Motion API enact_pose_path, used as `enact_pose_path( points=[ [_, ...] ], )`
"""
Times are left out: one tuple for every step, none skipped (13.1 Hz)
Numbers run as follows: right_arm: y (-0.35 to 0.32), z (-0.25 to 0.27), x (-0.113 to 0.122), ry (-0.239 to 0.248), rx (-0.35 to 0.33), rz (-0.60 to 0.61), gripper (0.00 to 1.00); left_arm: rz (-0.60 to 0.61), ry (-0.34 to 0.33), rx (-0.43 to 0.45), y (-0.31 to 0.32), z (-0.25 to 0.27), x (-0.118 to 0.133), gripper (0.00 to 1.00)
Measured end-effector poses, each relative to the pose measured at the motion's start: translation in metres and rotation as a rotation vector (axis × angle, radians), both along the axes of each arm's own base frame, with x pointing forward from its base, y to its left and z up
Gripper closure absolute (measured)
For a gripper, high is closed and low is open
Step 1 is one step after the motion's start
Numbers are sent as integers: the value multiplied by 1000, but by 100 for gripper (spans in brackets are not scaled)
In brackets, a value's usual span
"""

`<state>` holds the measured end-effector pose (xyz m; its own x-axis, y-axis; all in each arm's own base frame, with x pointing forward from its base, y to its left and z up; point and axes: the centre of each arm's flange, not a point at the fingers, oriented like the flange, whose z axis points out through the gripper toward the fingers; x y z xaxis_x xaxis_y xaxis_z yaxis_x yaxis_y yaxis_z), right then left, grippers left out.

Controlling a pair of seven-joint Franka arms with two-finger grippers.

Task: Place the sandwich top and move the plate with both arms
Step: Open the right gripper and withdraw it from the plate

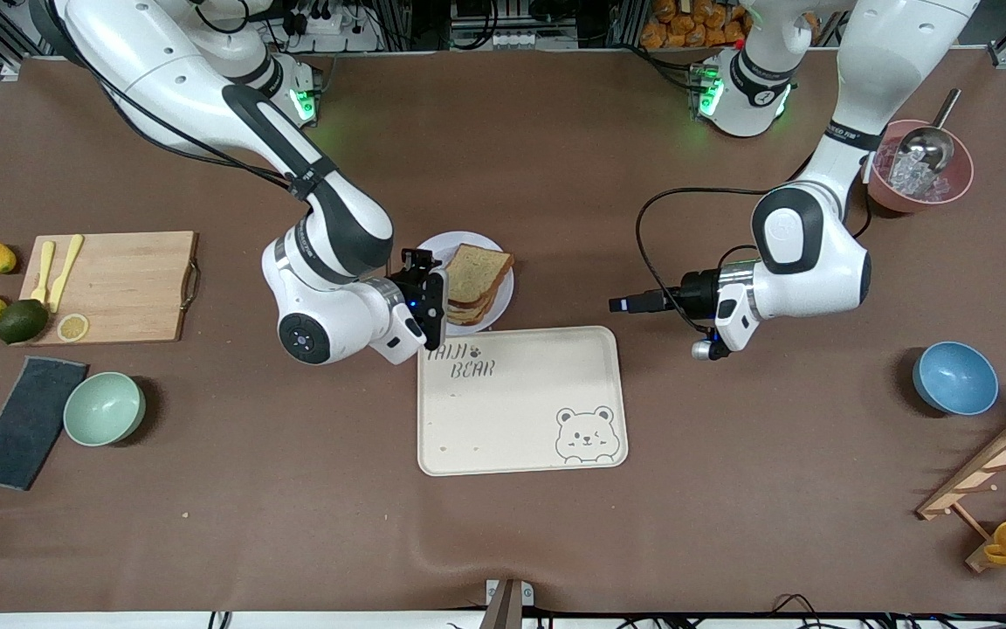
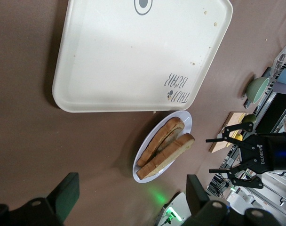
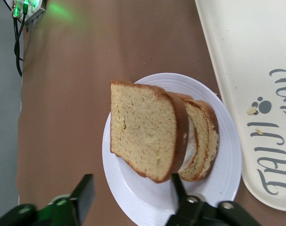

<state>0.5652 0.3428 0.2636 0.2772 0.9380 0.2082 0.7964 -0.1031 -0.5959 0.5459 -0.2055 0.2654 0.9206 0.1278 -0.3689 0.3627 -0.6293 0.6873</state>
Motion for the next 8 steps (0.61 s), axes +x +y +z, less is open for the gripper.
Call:
enact_pose_path(
  points=[
    [-5,3,5,-7,4,-10,8,0,1,0,0,-1,0,0],
    [-12,9,13,-19,10,-27,0,2,4,-2,0,-2,0,0],
    [-23,17,25,-36,18,-51,0,8,7,-13,-1,-4,0,0],
    [-40,26,39,-55,24,-84,0,17,3,-40,-2,-7,-1,0],
    [-61,35,53,-73,28,-122,0,23,-7,-72,-4,-13,-1,0],
    [-86,42,66,-90,26,-159,0,23,-16,-97,-5,-21,-2,0],
    [-113,46,78,-108,15,-188,0,21,-16,-109,-5,-29,-3,0],
    [-139,49,88,-133,-11,-206,0,23,-7,-115,-6,-37,-5,0]
  ],
)
